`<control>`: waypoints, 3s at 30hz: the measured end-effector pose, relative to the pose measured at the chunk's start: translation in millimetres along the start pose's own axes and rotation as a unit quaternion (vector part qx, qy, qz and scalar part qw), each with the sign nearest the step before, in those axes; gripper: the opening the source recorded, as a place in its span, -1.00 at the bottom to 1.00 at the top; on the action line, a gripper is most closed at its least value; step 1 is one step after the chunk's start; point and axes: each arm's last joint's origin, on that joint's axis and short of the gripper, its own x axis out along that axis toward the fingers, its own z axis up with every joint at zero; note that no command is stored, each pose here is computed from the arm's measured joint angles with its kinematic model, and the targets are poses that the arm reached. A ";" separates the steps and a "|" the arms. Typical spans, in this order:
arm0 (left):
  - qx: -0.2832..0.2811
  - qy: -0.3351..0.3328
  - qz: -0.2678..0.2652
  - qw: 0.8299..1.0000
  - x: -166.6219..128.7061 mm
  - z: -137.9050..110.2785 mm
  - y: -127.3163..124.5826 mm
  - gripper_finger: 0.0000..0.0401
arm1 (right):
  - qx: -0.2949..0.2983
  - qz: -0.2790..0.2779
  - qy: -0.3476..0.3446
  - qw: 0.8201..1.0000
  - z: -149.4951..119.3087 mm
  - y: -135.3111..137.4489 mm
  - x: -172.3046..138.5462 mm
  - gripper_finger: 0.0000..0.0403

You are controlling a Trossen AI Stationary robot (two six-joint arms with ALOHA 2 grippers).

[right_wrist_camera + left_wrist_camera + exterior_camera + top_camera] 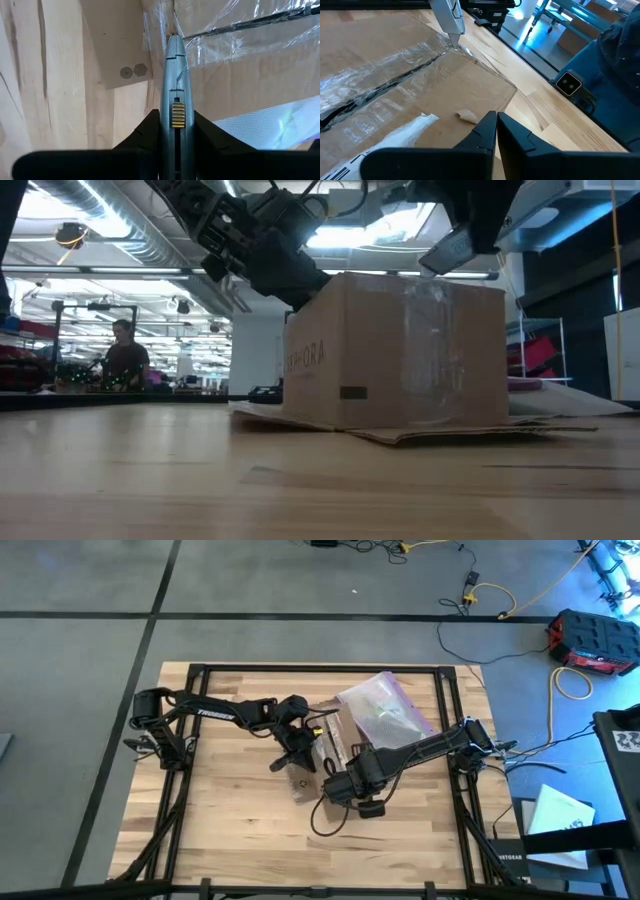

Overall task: Unpack boxes
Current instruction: Break down the cardboard box using a cutter until it is fully flat

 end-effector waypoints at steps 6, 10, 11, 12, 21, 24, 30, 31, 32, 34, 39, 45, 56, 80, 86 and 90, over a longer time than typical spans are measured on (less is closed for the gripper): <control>-0.002 0.001 -0.001 1.000 0.0 -0.2 -0.1 -1.00 | -0.006 -0.002 -0.001 1.000 0.0 -0.1 -0.1 -0.73; -0.003 0.002 -0.005 1.000 0.2 -0.6 -0.9 -1.00 | -0.008 -0.002 -0.002 1.000 0.2 -0.3 -0.1 -0.73; -0.003 0.003 -0.006 1.000 0.2 -0.9 -1.0 -1.00 | -0.009 -0.002 -0.002 1.000 0.2 -0.3 -0.1 -0.73; -0.005 0.004 -0.006 1.000 0.2 -1.2 -1.1 -1.00 | -0.010 -0.002 -0.002 1.000 0.2 -0.3 -0.1 -0.73; -0.016 0.006 -0.008 1.000 0.0 -1.6 -1.5 -1.00 | -0.033 -0.005 -0.003 0.999 -0.3 -0.8 -0.8 -0.73; -0.023 0.006 -0.009 1.000 0.1 -1.6 -1.6 -1.00 | -0.040 -0.006 -0.005 0.999 -1.2 -1.2 -1.6 -0.73; -0.035 0.006 -0.010 0.999 0.3 -1.4 -1.8 -1.00 | -0.043 -0.006 -0.019 0.999 -7.8 -4.3 -10.9 -0.73; -0.036 0.006 -0.010 0.999 0.4 -1.4 -1.9 -1.00 | -0.043 -0.005 -0.023 0.999 -9.8 -5.2 -13.9 -0.73; -0.039 0.006 -0.010 0.999 0.4 -1.4 -1.9 -1.00 | -0.042 -0.005 -0.027 0.999 -11.8 -5.9 -16.3 -0.73; -0.042 0.006 -0.010 0.999 0.4 -1.4 -1.9 -1.00 | -0.041 -0.005 -0.029 0.999 -16.0 -7.2 -18.4 -0.73; -0.045 0.007 -0.007 0.999 0.5 -1.3 -1.7 -1.00 | -0.039 -0.006 -0.020 0.999 -21.7 -7.5 -15.2 -0.73; -0.047 0.007 -0.006 0.999 0.5 -1.3 -1.7 -1.00 | -0.042 -0.002 -0.029 0.999 -20.3 -7.2 -15.1 -0.73; -0.047 0.008 -0.004 0.999 0.8 -1.7 -1.4 -1.00 | -0.040 0.011 -0.042 0.998 -13.9 -3.7 -4.1 -0.73; -0.041 0.007 -0.003 0.999 0.7 -1.6 -1.2 -1.00 | -0.083 -0.025 0.016 0.996 -23.9 -6.4 3.5 -0.73; -0.047 0.008 0.000 0.999 0.7 -1.6 -1.1 -1.00 | -0.115 -0.037 0.017 0.993 -23.4 -10.3 4.1 -0.73; -0.050 0.009 -0.001 0.999 1.9 -1.5 -2.2 -1.00 | -0.120 -0.039 0.020 0.992 -22.9 -14.1 4.6 -0.73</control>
